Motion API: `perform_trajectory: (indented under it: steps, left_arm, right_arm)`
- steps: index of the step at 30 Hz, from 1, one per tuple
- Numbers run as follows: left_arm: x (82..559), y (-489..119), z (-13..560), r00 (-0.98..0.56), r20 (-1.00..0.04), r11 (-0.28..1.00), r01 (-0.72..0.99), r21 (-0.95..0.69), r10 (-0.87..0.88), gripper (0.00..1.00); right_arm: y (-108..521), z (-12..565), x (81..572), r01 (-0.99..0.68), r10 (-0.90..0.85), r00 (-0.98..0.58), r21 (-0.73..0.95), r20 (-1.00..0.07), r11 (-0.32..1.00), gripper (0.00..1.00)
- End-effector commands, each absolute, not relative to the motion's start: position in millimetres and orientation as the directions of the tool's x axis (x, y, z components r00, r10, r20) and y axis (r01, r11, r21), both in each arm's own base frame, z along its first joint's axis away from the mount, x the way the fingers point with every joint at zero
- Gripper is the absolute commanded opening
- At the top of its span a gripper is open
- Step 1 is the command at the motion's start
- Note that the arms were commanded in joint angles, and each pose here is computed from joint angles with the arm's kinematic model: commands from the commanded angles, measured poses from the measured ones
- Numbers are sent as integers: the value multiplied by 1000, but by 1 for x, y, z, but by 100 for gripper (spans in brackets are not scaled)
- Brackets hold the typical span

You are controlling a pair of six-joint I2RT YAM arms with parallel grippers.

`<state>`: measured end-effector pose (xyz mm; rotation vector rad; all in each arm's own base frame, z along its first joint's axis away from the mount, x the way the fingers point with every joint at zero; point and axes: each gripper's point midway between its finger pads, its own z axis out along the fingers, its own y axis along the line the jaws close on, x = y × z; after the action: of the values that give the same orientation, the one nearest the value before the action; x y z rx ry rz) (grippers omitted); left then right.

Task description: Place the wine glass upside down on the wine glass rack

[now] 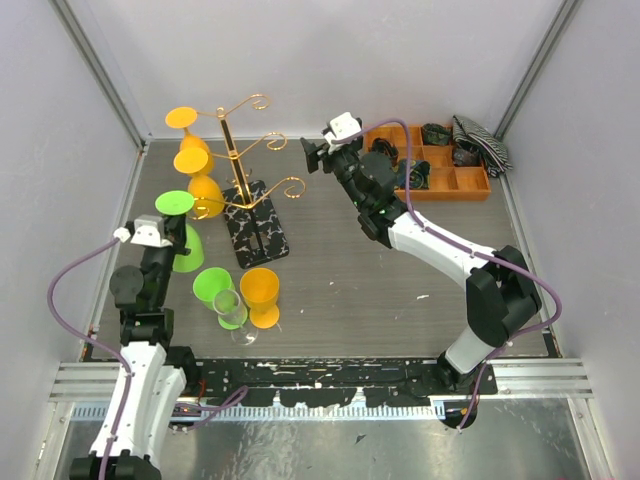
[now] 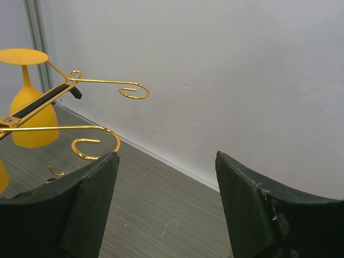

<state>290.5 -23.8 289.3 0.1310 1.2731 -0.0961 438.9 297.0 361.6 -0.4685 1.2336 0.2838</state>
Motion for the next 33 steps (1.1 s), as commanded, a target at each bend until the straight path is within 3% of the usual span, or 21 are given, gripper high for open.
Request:
perform_trajectory:
  steps: [1,33]
  left_arm:
    - [277,-25,309,383,-924,987,146,63,2,0]
    - [268,-70,271,292,-956,909,399,118,-4,0]
  right_arm:
    - [298,387,440,-448,-14,364,-188,-931,874,78]
    - [300,381,443,-447,-32,355,-200,-934,872,79]
